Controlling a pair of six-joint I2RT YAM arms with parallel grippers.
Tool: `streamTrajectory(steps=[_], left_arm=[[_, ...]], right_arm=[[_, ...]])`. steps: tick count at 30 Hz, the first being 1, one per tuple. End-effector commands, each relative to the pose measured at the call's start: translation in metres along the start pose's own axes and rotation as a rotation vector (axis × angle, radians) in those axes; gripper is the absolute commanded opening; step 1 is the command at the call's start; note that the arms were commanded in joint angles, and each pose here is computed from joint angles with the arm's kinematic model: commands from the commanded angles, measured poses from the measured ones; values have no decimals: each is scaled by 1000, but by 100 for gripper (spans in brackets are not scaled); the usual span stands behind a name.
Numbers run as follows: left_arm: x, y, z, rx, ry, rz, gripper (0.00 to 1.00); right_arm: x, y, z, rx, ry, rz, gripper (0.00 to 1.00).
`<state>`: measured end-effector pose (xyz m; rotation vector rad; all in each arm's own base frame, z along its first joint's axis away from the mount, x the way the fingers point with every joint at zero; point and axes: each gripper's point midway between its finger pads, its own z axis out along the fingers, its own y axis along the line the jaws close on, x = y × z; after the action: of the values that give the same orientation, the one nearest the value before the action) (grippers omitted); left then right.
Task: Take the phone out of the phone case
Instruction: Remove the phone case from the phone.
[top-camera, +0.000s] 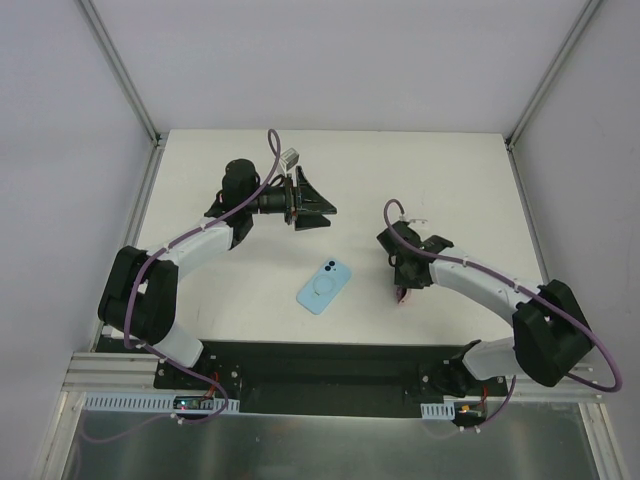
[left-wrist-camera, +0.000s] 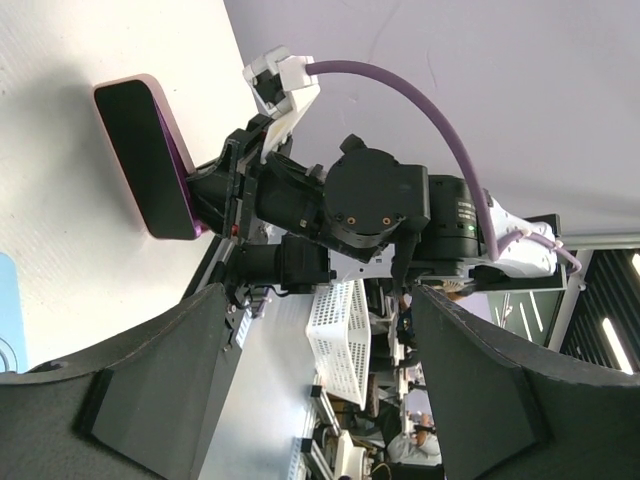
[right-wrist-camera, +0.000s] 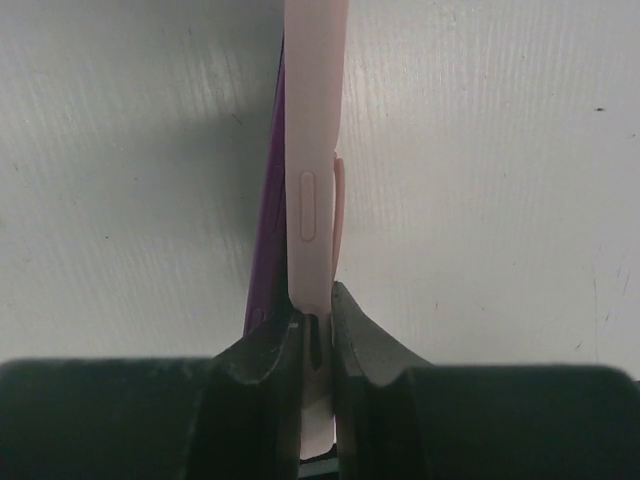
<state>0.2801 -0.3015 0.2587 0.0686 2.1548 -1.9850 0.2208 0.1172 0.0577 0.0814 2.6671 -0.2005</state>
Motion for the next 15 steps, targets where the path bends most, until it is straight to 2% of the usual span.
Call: streamTrajectory(steps=[1,15], left_arm=[[3,-27,-7,50,14,101,73],[5,-23,-8,44,13,93,74]], right_arm=[[2,-1,14,28,-27,43,16],[29,-3,41,56,23,62,20]])
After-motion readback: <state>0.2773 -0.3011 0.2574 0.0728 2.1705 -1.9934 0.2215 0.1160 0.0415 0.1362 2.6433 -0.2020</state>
